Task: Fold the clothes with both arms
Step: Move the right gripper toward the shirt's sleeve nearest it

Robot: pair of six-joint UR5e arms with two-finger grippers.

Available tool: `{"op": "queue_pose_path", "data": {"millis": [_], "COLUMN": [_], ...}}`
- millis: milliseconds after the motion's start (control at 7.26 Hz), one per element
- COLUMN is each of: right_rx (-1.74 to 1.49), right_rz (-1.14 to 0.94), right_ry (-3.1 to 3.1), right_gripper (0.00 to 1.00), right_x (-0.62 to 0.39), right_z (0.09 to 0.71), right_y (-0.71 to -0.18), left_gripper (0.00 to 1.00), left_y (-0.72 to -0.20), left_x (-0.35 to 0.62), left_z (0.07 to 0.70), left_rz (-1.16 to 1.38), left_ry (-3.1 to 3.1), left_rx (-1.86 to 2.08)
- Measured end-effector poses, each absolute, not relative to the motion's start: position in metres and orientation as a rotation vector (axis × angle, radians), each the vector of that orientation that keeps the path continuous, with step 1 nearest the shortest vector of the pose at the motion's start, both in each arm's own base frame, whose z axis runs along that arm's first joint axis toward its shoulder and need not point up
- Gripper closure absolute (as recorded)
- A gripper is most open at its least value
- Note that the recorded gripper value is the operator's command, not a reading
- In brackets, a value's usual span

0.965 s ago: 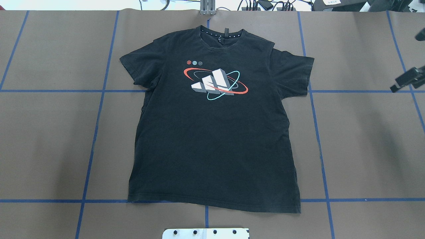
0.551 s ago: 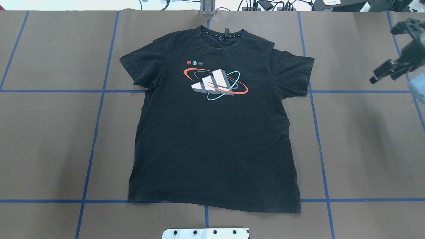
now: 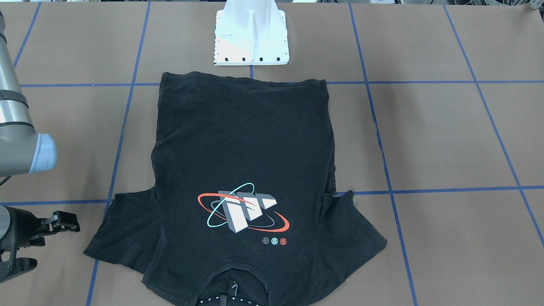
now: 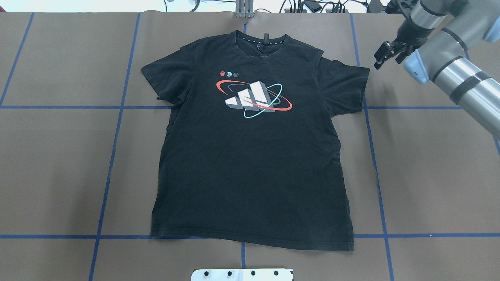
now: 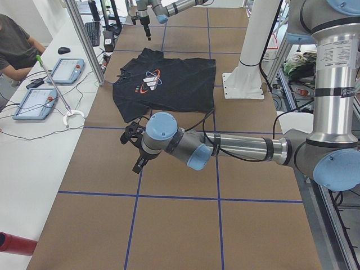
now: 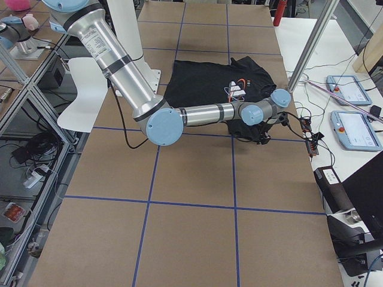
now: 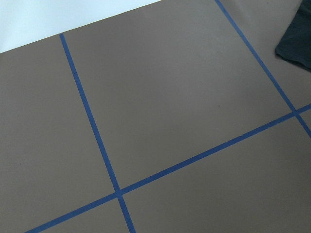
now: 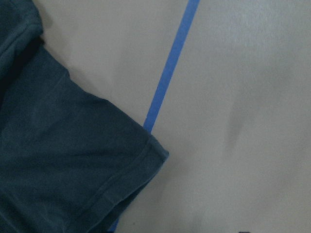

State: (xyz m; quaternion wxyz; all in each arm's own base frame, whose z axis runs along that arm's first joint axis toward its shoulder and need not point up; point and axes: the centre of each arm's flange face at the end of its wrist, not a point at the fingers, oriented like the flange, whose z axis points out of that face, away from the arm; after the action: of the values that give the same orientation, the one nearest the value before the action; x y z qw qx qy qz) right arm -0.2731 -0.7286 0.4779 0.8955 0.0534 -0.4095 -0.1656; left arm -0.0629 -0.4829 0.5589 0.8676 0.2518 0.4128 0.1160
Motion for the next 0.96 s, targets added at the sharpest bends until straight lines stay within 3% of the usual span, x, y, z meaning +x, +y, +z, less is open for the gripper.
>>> {"op": "queue_pose_path", "data": {"millis": [689, 827, 965], "right_rx": [0.251, 0.252, 0.248], "right_rz": [-0.218, -0.215, -0.212], "right_ry": [-0.821, -0.813, -0.809], "right_gripper": [0.29, 0.4, 0.63], "right_x": [-0.327, -0.329, -0.329], "right_z": [0.491, 0.494, 0.498], "right_y": [-0.733, -0.731, -0.73], "left_gripper": [0.0, 0.0, 0.0], "left_y": [-0.483, -0.483, -0.483], "left_x": [-0.062, -0.062, -0.062], "left_z": [0.559, 0.559, 0.559], "left_rz": [0.242, 0.24, 0.239], "left_ry": [0.865, 0.866, 0.866], "left_rx": [0.525, 0.524, 0.524]}}
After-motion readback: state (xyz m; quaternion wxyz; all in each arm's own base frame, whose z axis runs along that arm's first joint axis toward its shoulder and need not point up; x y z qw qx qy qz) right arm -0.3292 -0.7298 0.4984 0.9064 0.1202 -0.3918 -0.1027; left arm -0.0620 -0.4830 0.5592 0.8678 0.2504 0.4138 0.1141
